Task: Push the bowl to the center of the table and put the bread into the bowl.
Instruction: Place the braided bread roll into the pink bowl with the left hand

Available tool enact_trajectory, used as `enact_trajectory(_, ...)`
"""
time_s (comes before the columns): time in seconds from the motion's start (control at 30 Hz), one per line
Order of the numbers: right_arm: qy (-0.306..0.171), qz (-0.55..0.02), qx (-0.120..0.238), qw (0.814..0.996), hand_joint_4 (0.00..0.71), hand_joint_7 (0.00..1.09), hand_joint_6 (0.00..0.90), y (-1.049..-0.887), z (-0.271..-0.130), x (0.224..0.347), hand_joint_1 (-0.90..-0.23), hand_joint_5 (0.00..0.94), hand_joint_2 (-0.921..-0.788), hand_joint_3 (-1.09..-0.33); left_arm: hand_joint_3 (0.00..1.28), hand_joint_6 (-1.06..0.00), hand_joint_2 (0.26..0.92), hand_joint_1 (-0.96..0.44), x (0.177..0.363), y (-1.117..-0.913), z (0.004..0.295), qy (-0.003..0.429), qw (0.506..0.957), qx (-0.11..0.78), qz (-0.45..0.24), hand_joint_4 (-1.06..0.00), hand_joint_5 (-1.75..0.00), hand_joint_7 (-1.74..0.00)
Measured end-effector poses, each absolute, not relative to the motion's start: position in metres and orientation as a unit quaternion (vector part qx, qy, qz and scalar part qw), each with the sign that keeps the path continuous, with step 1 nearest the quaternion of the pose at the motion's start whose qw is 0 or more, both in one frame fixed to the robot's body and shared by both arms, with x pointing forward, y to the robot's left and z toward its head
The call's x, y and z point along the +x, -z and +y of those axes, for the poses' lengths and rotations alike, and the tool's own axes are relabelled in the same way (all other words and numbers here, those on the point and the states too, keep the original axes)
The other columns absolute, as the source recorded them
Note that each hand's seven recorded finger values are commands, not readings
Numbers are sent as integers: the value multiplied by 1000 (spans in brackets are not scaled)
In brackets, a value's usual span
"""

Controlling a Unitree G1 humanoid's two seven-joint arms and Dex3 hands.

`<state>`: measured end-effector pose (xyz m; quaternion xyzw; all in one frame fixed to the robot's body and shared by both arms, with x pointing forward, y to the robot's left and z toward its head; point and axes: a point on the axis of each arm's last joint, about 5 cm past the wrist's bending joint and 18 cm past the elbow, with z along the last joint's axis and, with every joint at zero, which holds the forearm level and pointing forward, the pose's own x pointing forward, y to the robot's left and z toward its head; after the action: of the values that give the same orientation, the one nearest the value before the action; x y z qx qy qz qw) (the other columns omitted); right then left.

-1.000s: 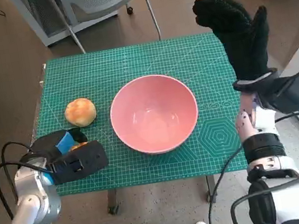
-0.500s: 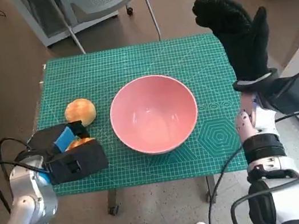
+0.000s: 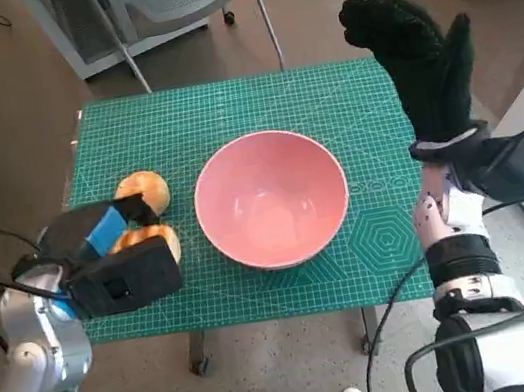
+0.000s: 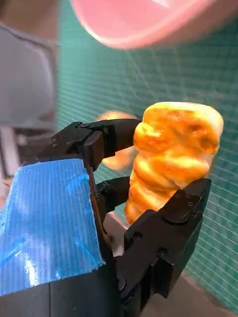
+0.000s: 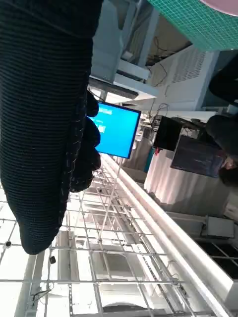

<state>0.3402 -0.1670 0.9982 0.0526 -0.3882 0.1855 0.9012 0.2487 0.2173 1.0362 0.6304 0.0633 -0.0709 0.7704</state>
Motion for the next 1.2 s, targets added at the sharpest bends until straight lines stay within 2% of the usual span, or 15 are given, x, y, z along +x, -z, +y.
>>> enact_trajectory(0.37,-185,-394,49,899,288,16,388,-1000,-168,340,-667,1,-921,-564,38,-640,915,3,262,-1064,196,72,776,626,-35,-763,-1056,-1183)
enact_trajectory(0.5,-185,-395,46,899,288,16,389,-1000,-169,339,-666,1,-921,-564,55,-634,919,3,268,-1072,182,77,774,625,-67,-711,-1089,-1212)
enact_trajectory(0.73,-177,-397,39,900,287,15,390,-999,-173,338,-665,0,-921,-564,61,-619,920,3,274,-1081,149,101,770,619,-115,-710,-1145,-1172)
enact_trajectory(0.97,-167,-399,29,901,288,14,391,-999,-177,337,-657,1,-921,-566,60,-606,920,2,285,-1082,122,136,766,611,-145,-725,-1143,-1173)
enact_trajectory(1.2,-156,-405,22,901,288,12,391,-998,-181,334,-651,0,-921,-574,58,-601,920,2,298,-1072,104,164,759,611,-153,-733,-1123,-1193)
